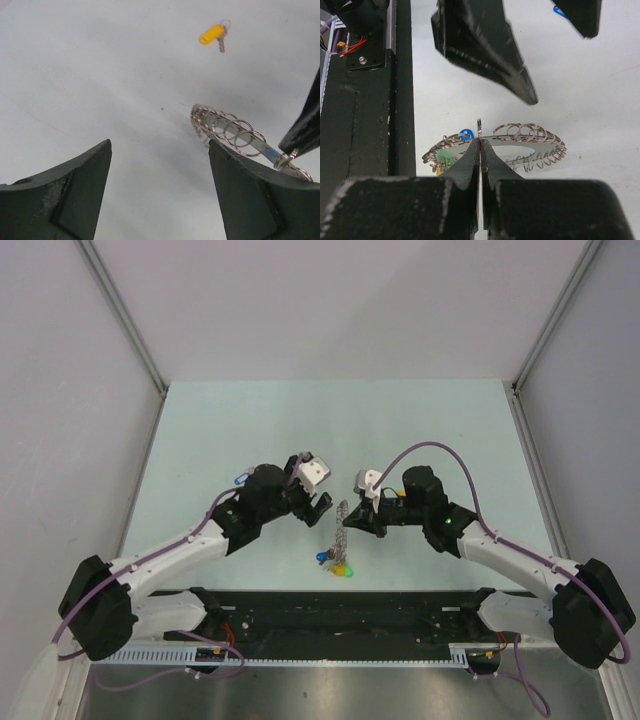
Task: Put the keys on the keyring
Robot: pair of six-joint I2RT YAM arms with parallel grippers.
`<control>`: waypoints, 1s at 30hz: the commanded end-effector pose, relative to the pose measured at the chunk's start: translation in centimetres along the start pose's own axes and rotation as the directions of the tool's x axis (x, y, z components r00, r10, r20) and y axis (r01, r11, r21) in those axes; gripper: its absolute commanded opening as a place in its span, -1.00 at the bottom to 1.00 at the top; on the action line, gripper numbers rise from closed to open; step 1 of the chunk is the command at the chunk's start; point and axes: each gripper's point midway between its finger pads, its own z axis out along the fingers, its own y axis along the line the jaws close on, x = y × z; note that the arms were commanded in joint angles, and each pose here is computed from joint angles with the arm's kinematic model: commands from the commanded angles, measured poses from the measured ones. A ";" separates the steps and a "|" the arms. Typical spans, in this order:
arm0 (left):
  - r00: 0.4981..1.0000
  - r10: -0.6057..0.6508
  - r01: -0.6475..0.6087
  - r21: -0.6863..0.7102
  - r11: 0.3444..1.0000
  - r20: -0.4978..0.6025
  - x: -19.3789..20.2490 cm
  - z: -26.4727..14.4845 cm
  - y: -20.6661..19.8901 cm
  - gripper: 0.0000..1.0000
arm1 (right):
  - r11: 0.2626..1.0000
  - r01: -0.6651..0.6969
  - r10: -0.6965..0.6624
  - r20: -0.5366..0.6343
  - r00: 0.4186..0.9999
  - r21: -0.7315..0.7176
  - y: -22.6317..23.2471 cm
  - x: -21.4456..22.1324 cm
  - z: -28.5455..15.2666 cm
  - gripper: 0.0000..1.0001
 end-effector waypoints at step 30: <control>0.980 0.163 -0.197 0.436 0.878 0.113 -2.0 -2.8 -7.8 -0.38 | 0.992 0.115 -0.116 0.022 0.993 0.051 0.1 -3.6 0.1 -1.00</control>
